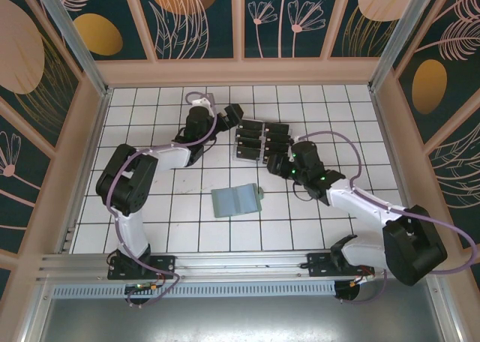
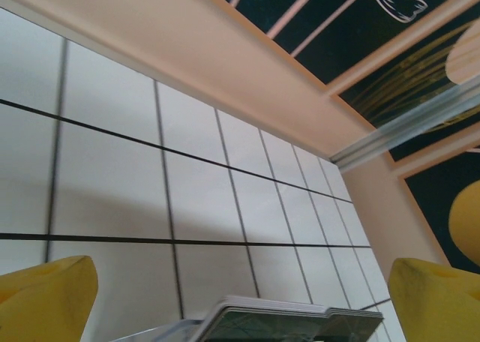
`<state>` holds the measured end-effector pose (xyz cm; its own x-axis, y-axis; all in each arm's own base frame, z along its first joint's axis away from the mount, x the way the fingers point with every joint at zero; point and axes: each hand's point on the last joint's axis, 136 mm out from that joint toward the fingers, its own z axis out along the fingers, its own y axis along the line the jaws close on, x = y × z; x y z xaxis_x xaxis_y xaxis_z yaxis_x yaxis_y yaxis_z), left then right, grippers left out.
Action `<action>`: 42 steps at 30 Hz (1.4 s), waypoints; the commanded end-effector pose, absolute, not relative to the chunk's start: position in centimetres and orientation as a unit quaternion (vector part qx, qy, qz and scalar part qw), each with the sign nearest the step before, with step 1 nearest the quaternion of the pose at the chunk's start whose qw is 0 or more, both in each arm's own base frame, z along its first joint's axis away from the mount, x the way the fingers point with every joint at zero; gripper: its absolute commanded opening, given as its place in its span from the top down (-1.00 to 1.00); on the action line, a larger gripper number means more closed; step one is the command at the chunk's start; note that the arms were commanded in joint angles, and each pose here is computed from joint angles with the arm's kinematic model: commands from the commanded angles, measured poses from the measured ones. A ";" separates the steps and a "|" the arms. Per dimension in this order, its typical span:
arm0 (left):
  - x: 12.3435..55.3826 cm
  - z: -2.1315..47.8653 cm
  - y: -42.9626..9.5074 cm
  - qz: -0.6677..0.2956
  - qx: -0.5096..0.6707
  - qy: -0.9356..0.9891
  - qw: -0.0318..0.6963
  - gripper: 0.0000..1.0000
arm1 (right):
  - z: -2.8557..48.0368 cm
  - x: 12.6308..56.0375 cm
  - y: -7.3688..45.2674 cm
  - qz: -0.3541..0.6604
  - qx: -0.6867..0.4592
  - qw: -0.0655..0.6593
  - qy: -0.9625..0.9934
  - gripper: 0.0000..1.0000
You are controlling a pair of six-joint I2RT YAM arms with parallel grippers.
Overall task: Put the credit cards into the card holder
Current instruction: Rotate the card holder at the bottom-center of the table.
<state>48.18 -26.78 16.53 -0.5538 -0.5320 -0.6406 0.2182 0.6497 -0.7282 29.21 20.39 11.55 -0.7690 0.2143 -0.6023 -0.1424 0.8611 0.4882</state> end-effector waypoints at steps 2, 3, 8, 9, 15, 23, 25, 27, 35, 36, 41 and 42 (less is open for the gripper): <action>46.9 17.4 -23.6 -0.358 -0.102 0.800 0.471 -0.98 | 9.5 25.6 22.6 0.277 0.006 0.297 0.914 -0.18; 46.4 17.4 -23.2 -0.348 -0.098 0.806 0.469 -0.98 | 9.2 25.0 23.1 0.282 0.003 0.290 0.915 -0.18; 41.4 14.6 -20.5 -0.275 -0.074 0.866 0.412 -0.97 | 7.5 22.5 24.9 0.287 -0.009 0.267 0.920 -0.19; 40.4 13.9 -20.0 -0.263 -0.071 0.875 0.401 -0.97 | 7.2 22.3 25.0 0.285 -0.009 0.264 0.921 -0.19; 33.1 10.9 -17.4 -0.217 -0.052 0.910 0.349 -0.97 | 6.2 22.6 24.3 0.263 0.007 0.272 0.926 -0.19; 27.8 7.6 -18.3 -0.215 -0.034 0.926 0.308 -0.97 | 4.6 22.9 24.2 0.252 0.019 0.267 0.930 -0.17; 27.4 6.9 -18.6 -0.216 -0.034 0.928 0.302 -0.97 | 4.4 23.1 24.3 0.248 0.022 0.267 0.931 -0.15; 27.2 6.6 -18.9 -0.214 -0.028 0.930 0.299 -0.97 | 4.2 23.2 24.2 0.245 0.025 0.267 0.932 -0.13; 26.0 5.0 -19.6 -0.182 0.014 0.941 0.283 -0.97 | 3.8 23.7 24.7 0.253 0.039 0.267 0.929 -0.05; 26.0 4.9 -19.6 -0.176 0.016 0.943 0.283 -0.97 | 3.7 23.7 24.7 0.253 0.041 0.266 0.929 -0.04; 25.8 3.9 -19.5 -0.147 0.029 0.949 0.277 -0.97 | 3.1 23.8 24.8 0.253 0.049 0.261 0.930 0.06; 25.8 3.7 -19.6 -0.142 0.033 0.950 0.277 -0.97 | 3.0 23.8 24.8 0.254 0.053 0.260 0.930 0.09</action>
